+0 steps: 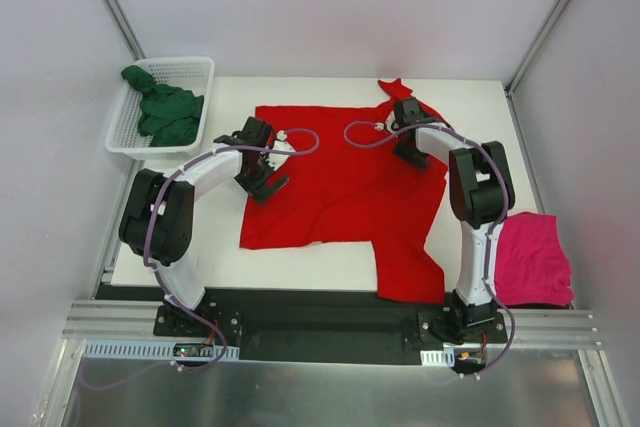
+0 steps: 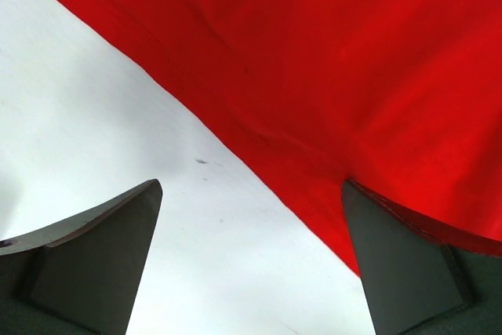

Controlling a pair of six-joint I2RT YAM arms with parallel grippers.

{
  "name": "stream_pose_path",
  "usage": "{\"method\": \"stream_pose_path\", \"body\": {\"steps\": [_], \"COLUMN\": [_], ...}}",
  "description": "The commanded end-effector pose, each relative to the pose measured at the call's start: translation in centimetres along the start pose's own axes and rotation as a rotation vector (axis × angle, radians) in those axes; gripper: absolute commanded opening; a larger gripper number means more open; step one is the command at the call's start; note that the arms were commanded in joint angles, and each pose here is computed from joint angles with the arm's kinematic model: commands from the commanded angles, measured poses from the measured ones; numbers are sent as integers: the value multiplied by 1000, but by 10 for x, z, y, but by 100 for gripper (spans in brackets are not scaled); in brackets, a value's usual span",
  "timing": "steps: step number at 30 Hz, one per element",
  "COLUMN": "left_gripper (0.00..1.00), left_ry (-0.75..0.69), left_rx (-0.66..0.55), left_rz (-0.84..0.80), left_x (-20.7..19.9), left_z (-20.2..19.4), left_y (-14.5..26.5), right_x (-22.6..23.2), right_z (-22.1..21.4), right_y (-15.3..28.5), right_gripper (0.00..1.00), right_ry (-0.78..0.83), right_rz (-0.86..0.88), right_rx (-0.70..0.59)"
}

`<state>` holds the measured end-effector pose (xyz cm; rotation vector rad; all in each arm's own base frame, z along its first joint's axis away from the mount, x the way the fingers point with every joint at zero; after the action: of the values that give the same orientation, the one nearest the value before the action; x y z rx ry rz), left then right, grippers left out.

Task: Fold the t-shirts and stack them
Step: Flatten out the tshirt

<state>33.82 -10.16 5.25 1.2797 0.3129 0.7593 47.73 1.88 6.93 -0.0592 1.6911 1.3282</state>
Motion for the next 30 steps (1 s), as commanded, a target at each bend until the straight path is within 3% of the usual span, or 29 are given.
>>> {"method": "stream_pose_path", "body": {"steps": [1,8,14,30], "left_gripper": [99,99,99,99], "left_ry": [-47,-25,-10,1], "left_rx": [-33,-24,-20,-13], "left_rz": [-3,-13,-16,0], "left_x": [-4,-5,-5,-7], "left_z": [-1,-6,-5,-14], "left_y": [15,13,11,17], "right_x": [-10,-15,-29,-60], "right_z": [-3,-23,-43,-18], "right_y": [-6,0,-21,-66], "right_gripper": [100,100,100,100], "right_ry": [60,87,85,95], "right_rz": [-73,-72,-81,-146], "right_rx": [54,113,166,91]}}
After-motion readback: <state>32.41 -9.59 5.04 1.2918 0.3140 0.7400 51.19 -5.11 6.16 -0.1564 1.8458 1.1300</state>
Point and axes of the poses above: each gripper's point midway between its finger pads, its own y axis back along the fingers, its own x axis along the line the jaws close on, z = x × y, the point moved 1 cm from there along y, back along the fingers, and after that the axes turned 2 degrees about -y, right-handed, at the moved point
